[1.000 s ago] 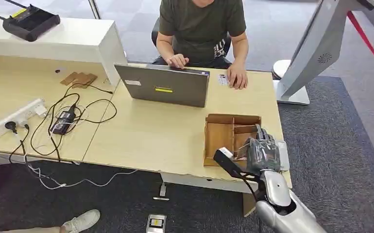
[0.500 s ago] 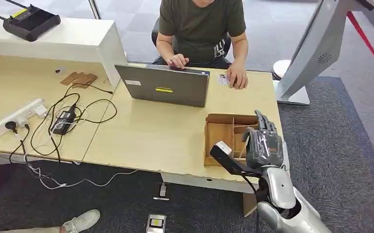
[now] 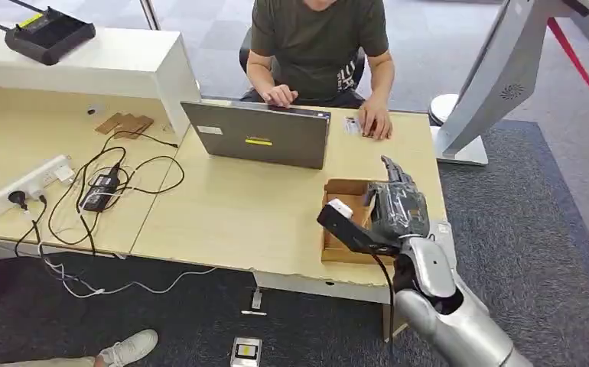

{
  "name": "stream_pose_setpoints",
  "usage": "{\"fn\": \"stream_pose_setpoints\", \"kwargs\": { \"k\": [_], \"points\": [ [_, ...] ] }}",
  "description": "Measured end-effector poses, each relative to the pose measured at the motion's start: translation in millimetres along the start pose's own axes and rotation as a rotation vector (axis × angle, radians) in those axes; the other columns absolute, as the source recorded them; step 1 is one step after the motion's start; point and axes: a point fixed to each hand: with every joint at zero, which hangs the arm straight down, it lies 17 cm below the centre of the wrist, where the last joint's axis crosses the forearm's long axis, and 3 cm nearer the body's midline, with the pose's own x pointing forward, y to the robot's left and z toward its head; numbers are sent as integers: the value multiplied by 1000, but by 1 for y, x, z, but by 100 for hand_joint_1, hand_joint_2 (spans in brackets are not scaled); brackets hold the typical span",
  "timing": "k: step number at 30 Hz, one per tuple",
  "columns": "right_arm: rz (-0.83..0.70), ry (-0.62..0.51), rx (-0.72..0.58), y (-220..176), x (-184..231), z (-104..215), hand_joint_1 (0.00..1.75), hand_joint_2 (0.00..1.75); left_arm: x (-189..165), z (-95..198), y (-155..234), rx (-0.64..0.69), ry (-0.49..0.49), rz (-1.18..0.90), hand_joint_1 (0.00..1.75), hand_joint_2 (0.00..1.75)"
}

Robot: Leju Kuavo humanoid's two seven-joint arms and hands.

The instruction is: Pass the card to the sensor for recognition and then transmit it.

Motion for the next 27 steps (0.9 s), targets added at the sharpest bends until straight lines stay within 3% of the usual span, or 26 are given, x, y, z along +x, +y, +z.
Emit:
{"fn": "stream_pose_setpoints", "kwargs": {
  "k": [27],
  "points": [
    [4, 51, 29, 7, -25, -27, 175, 175, 8, -1, -3, -14, 3, -15, 0, 175]
  ]
}}
